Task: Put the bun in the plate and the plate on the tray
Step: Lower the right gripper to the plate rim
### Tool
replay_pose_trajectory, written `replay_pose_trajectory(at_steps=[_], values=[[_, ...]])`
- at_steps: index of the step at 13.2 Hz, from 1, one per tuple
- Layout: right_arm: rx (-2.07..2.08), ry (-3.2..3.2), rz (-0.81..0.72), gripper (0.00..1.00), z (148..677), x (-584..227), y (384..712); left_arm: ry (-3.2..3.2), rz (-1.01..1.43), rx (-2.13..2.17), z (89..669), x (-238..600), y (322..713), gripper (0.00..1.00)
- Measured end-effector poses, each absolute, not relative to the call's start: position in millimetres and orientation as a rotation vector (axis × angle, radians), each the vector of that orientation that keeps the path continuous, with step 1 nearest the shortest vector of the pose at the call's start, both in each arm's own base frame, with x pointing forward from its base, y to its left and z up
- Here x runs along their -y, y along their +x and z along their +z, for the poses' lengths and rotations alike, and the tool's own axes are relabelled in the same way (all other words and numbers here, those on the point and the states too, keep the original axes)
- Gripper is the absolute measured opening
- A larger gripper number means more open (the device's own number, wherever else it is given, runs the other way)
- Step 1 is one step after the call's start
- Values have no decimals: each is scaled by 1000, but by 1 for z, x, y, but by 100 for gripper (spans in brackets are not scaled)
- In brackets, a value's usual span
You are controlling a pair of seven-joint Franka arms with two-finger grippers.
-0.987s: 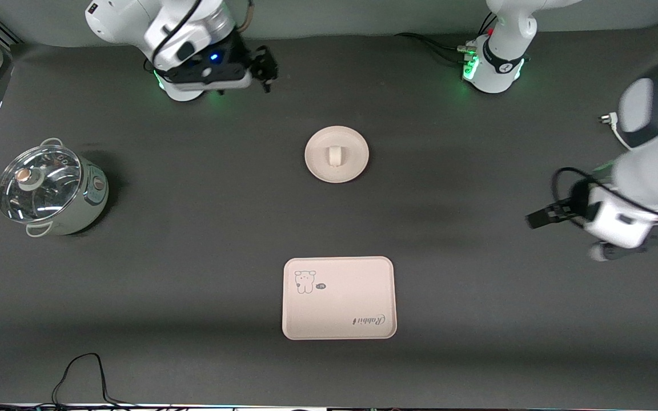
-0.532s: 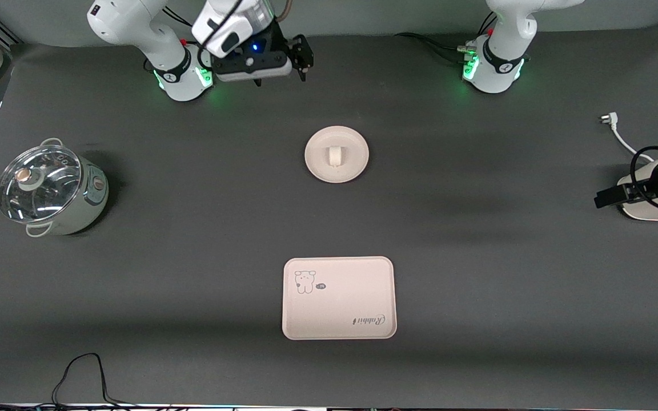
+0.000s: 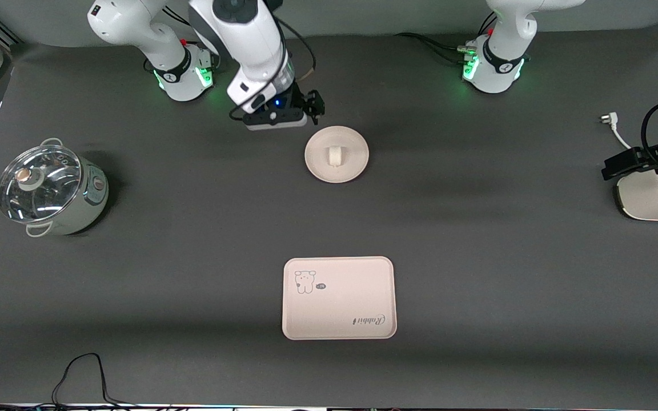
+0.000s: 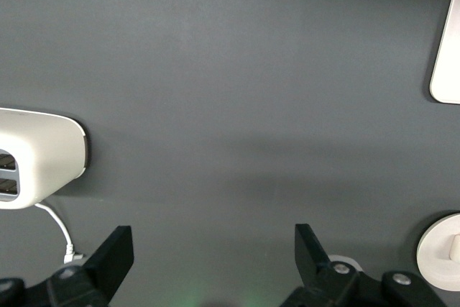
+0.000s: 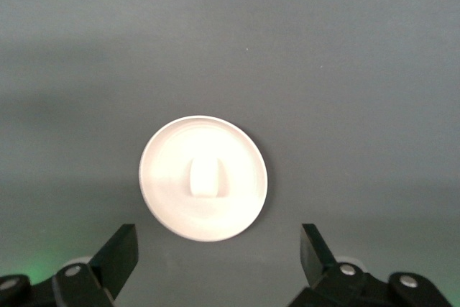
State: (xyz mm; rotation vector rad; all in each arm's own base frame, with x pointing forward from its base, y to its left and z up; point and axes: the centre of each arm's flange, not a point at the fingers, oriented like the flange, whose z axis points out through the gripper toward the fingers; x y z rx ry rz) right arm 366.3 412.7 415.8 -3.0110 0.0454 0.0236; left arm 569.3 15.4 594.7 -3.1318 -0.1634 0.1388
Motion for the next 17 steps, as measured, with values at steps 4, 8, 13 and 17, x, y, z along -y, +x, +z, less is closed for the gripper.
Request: replay_pose_trajectory(at_steps=[4, 8, 13, 17], values=[[-13, -3025, -16, 100, 335, -401, 353, -3135, 113, 121, 588, -1, 570, 100], [25, -3011, -120, 100, 261, -409, 341, -3134, 116, 111, 585, 2, 570, 100], [40, -3002, -194, 100, 197, -399, 324, -3131, 99, 111, 584, 2, 571, 100], [6, -2991, -170, 100, 174, -405, 308, -3132, 88, 108, 586, 2, 571, 100]])
